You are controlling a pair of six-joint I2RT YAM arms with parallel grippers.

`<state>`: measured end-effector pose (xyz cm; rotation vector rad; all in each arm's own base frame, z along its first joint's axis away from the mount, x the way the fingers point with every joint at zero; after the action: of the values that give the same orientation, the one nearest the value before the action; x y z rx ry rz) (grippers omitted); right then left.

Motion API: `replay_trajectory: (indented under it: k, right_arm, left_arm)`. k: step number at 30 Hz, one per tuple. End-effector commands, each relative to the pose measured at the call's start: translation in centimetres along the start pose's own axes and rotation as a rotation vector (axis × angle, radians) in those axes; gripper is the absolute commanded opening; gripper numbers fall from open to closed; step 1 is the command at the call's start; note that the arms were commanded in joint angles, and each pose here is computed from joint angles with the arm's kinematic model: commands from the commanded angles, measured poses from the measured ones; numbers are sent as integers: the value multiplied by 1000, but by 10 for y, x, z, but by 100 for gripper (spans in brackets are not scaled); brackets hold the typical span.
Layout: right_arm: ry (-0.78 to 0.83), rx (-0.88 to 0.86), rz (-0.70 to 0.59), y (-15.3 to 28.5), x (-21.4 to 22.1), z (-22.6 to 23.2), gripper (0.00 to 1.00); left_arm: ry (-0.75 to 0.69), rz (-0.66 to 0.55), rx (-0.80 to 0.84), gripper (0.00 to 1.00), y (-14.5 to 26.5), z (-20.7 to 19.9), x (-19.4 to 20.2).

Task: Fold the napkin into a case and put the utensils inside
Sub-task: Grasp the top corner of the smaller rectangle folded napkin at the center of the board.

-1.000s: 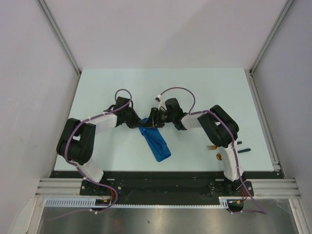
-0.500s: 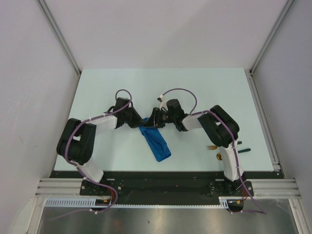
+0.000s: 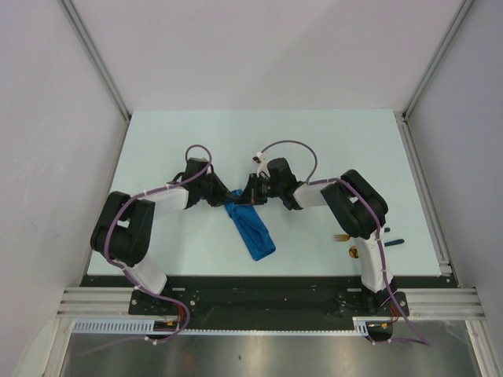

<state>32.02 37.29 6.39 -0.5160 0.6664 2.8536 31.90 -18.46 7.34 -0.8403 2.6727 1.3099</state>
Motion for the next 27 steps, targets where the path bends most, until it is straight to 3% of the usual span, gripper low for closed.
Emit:
replay_trajectory:
  k: [1,5,8,15,27]
  right_arm:
    - [98,-33,-93,7,-35,32,0]
    - [91,-19,-77,17,-36,35,0]
    - [71,-22,-68,27,-39,36,0]
    - [31,-37,-4,33,-37,26,0]
    - [15,-56,21,33,-33,22,0]
  left_arm:
    - [-71,-30,21,13,20,-14,-4]
    - [-172,-110,-59,28,32,-12,-16]
    - [-244,-110,-109,32,33,-13,-17]
    - [-359,-135,-239,26,25,-12,-11]
    - [-546,-166,-414,35,4,-31,-8]
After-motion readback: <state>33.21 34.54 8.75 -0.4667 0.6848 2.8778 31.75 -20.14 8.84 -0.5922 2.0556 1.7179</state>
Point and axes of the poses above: each gripper's point midway between its finger pads, its own y axis back along the fingers, its own z axis along the line the jaws close on, x = y × z, the point moved 4 cm from there along y, back along the fingers, and after that the axes turned 7 degrees about -y, right-handed, at the moved point
